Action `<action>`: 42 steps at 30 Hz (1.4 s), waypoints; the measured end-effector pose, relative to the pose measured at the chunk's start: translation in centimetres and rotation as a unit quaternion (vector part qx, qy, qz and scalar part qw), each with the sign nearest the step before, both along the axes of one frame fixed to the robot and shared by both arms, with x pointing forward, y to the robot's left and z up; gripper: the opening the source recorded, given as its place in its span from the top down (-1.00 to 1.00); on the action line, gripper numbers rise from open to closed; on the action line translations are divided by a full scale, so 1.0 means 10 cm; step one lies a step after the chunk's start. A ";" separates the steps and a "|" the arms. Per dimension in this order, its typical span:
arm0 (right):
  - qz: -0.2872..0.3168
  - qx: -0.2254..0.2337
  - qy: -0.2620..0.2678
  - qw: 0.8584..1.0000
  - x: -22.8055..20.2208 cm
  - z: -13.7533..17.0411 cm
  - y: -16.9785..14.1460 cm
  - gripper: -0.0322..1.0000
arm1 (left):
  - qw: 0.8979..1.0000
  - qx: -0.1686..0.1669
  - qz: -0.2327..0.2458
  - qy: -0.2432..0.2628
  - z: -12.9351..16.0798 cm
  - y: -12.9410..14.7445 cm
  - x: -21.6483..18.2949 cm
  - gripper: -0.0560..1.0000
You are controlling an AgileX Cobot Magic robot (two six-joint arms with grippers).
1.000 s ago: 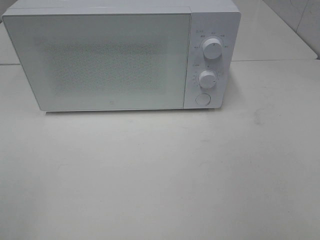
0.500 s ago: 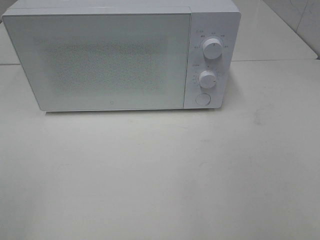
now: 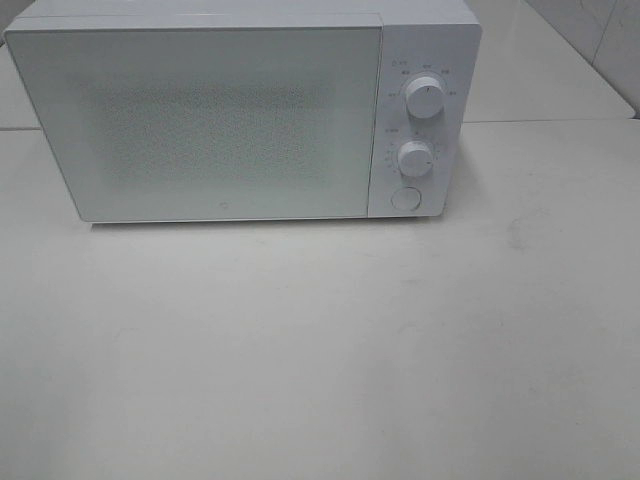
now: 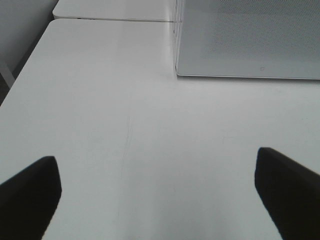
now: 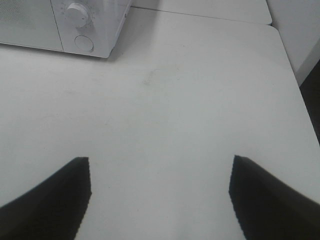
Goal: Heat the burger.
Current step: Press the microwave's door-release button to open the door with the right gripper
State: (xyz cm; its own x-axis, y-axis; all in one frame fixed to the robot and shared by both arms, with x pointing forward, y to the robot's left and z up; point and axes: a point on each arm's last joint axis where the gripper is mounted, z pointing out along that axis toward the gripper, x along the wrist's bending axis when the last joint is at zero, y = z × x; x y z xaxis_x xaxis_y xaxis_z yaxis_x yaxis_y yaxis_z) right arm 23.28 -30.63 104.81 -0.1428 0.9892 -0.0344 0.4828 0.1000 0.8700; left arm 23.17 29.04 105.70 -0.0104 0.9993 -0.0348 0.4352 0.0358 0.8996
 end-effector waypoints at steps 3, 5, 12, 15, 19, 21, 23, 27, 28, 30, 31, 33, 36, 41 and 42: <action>0.000 0.000 0.000 1.000 0.00 0.00 0.00 -0.55 | 1.000 0.000 0.000 0.000 0.00 0.00 0.00 -0.95; 0.000 0.000 0.000 1.000 0.00 0.00 0.00 -0.55 | 1.000 0.000 0.000 0.000 0.00 0.00 0.00 -0.95; 0.000 0.000 0.000 1.000 0.00 0.00 0.00 -0.55 | 1.000 0.000 0.000 0.000 0.00 0.00 0.00 -0.95; 0.000 0.000 0.000 1.000 0.00 0.00 0.00 -0.55 | 1.000 0.000 0.000 0.000 0.00 0.00 0.00 -0.95; 0.000 0.000 0.000 1.000 0.00 0.00 0.00 -0.55 | 1.000 0.000 0.000 0.000 0.00 0.00 0.00 -0.95; 0.000 0.000 0.000 1.000 0.00 0.00 0.00 -0.55 | 1.000 0.000 0.000 0.000 0.00 0.00 0.00 -0.95; 0.000 0.000 0.000 1.000 0.00 0.00 0.00 -0.55 | 1.000 0.000 0.000 0.000 0.00 0.00 0.00 -0.95; 0.000 0.000 0.000 1.000 0.00 0.00 0.00 -0.55 | 1.000 0.000 0.000 0.000 0.00 0.00 0.00 -0.95; 0.000 -0.001 0.003 1.000 0.02 0.01 0.00 -0.55 | 1.000 0.000 0.000 0.000 0.00 0.00 0.00 -0.95; 0.000 -0.001 0.002 1.000 0.03 0.03 0.01 -0.55 | 1.000 0.000 0.000 0.000 0.00 0.00 0.00 -0.95; 0.000 -0.001 0.002 1.000 0.03 0.03 0.01 -0.55 | 1.000 0.000 0.000 0.000 0.00 0.00 0.00 -0.95; 0.003 0.001 -0.016 1.000 0.14 0.16 0.03 -0.55 | 1.000 0.000 0.000 0.000 0.00 0.00 0.00 -0.95; 0.006 0.005 -0.030 1.000 0.22 0.22 0.05 -0.55 | 1.000 0.000 0.000 0.000 0.00 0.00 0.00 -0.95; 0.012 0.009 -0.053 0.998 0.50 0.32 0.12 -0.55 | 1.000 0.000 0.000 0.000 0.00 0.00 0.00 -0.95; 0.012 0.009 -0.053 0.998 0.50 0.32 0.12 -0.55 | 1.000 0.000 0.000 0.000 0.00 0.00 0.00 -0.95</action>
